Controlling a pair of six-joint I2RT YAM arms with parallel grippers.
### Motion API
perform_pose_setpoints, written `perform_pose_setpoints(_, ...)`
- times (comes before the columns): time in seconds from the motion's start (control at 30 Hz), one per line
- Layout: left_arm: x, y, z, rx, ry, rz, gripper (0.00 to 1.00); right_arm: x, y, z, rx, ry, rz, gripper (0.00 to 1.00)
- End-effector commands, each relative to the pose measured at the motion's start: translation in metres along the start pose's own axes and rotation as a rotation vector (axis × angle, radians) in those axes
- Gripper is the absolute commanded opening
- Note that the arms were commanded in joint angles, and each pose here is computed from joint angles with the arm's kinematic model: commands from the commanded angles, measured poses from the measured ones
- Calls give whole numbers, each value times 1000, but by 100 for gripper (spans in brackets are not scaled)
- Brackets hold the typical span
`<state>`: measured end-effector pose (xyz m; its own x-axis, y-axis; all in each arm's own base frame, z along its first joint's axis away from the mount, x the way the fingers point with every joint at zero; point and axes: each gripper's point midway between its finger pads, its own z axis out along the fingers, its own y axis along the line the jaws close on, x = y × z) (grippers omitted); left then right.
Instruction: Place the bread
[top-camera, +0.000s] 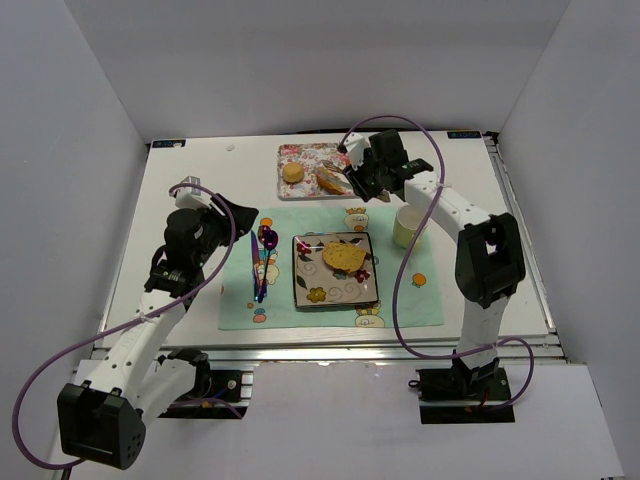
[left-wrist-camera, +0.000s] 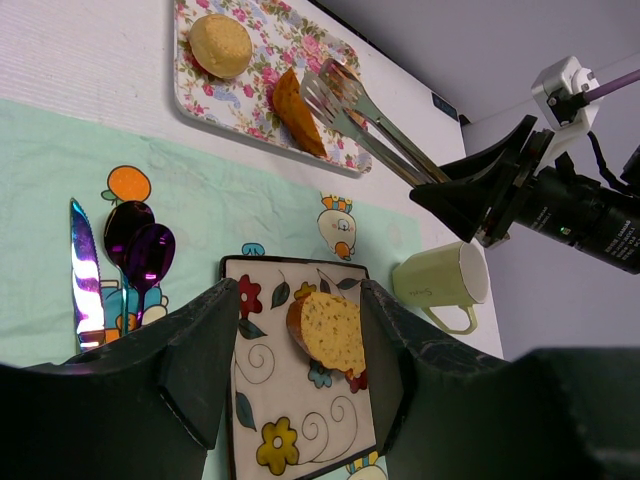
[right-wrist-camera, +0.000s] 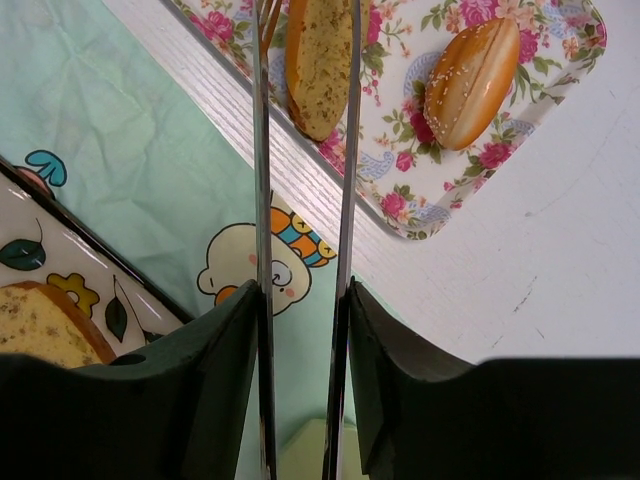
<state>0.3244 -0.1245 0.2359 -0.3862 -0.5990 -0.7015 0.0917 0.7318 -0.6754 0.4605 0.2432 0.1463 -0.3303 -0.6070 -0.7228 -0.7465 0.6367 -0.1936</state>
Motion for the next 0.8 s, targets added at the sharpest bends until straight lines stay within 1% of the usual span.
perform_pose_setpoints(0.0,-2,-1,0,2,-9,2,61,-8,-3,2,26,-24,11,44)
perform_pose_setpoints(0.13,-3,0,-1,-3,-11,3,61,2,-2,10,26,5,17,44)
perform_pose_setpoints(0.33,-4,-2,0,-1,-13,6,61,14,0,18,22,39,19,39)
perform_pose_setpoints(0.4,-5,-2,0,-1,-13,8,61,15,1,19,18,42,19,36)
perform_pose_setpoints(0.5,-6,-3,1,1,-13,9,61,13,3,15,6,37,19,29)
perform_pose_setpoints(0.53,-6,-3,1,0,-12,11,61,9,4,12,-2,27,16,24)
perform_pose_setpoints(0.63,-7,-5,1,6,-13,11,61,0,5,3,-12,0,17,16)
perform_pose_setpoints(0.77,-7,-4,1,6,-13,10,61,-24,9,-20,-38,-73,17,12)
